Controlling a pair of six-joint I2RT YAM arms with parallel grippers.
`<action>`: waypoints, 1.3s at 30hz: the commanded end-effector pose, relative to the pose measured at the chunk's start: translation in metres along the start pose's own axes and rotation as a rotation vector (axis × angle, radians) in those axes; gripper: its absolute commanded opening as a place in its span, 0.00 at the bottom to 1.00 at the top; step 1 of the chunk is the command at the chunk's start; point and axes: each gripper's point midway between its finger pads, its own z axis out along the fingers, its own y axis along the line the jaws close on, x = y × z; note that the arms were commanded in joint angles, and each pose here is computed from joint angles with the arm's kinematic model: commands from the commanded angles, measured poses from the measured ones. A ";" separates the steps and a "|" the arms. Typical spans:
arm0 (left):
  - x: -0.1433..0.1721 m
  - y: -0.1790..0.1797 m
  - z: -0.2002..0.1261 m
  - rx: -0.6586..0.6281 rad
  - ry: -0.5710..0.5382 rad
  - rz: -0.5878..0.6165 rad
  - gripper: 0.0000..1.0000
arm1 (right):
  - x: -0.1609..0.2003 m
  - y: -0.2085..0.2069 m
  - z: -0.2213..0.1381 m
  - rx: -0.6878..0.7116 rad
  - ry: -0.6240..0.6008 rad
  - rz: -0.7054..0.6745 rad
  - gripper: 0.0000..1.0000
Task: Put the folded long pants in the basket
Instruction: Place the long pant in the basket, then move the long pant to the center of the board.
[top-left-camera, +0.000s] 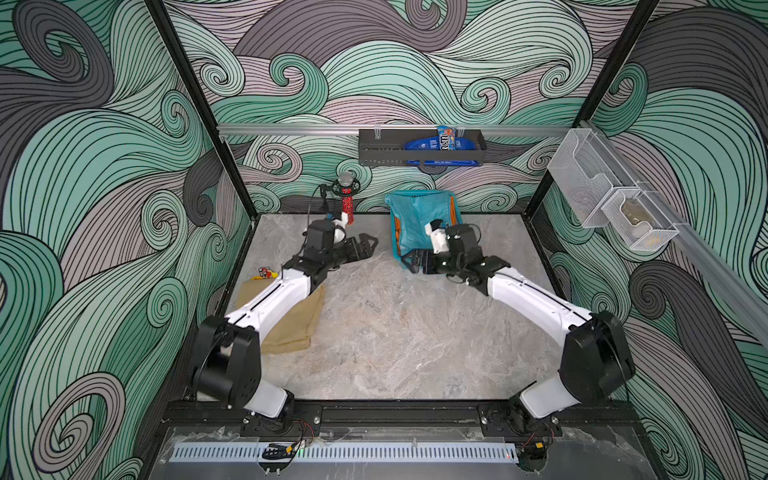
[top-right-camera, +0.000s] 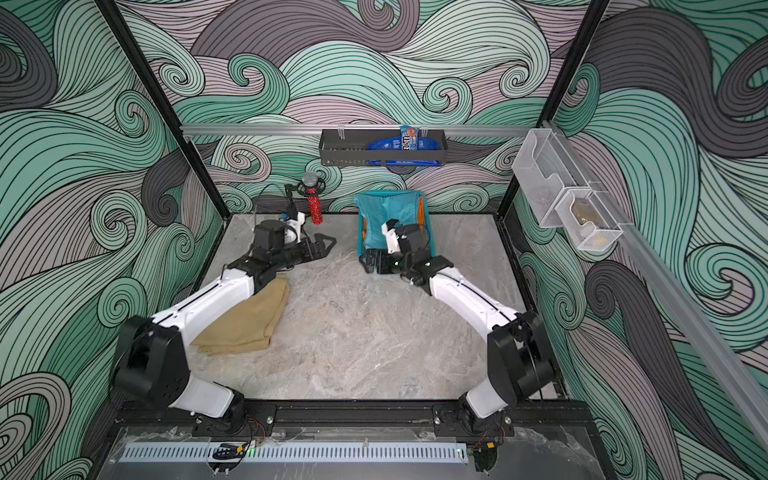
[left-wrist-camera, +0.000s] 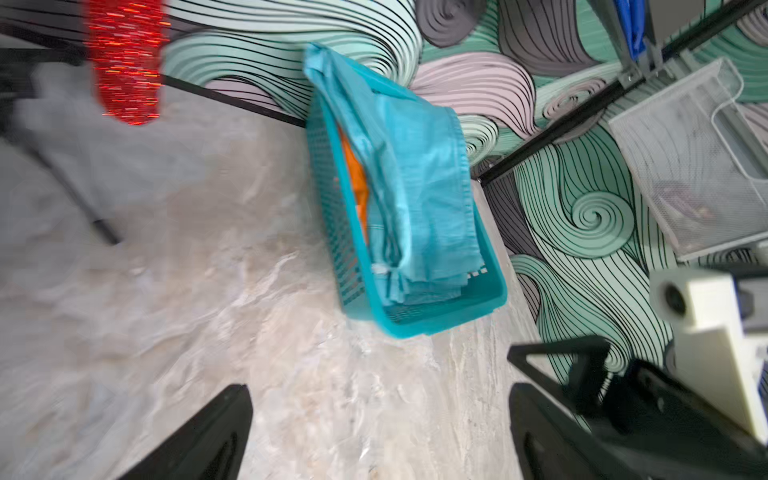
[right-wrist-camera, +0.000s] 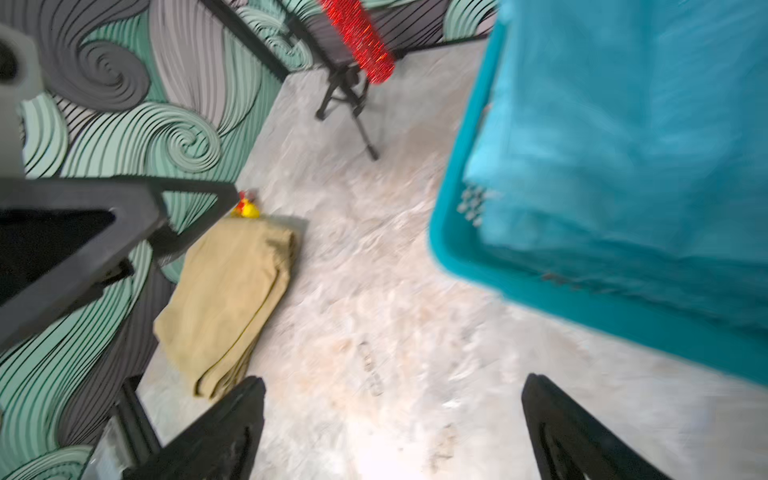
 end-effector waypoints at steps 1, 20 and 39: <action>0.012 0.068 -0.031 -0.166 -0.055 -0.106 0.98 | -0.003 0.033 0.006 -0.084 -0.122 0.094 0.99; 0.100 0.251 -0.105 -0.546 -0.042 -0.643 0.98 | 0.076 0.083 0.110 -0.205 0.081 0.045 0.96; 0.207 0.151 -0.046 -0.275 0.176 -0.818 0.96 | 0.099 0.029 0.130 -0.131 0.231 0.096 0.91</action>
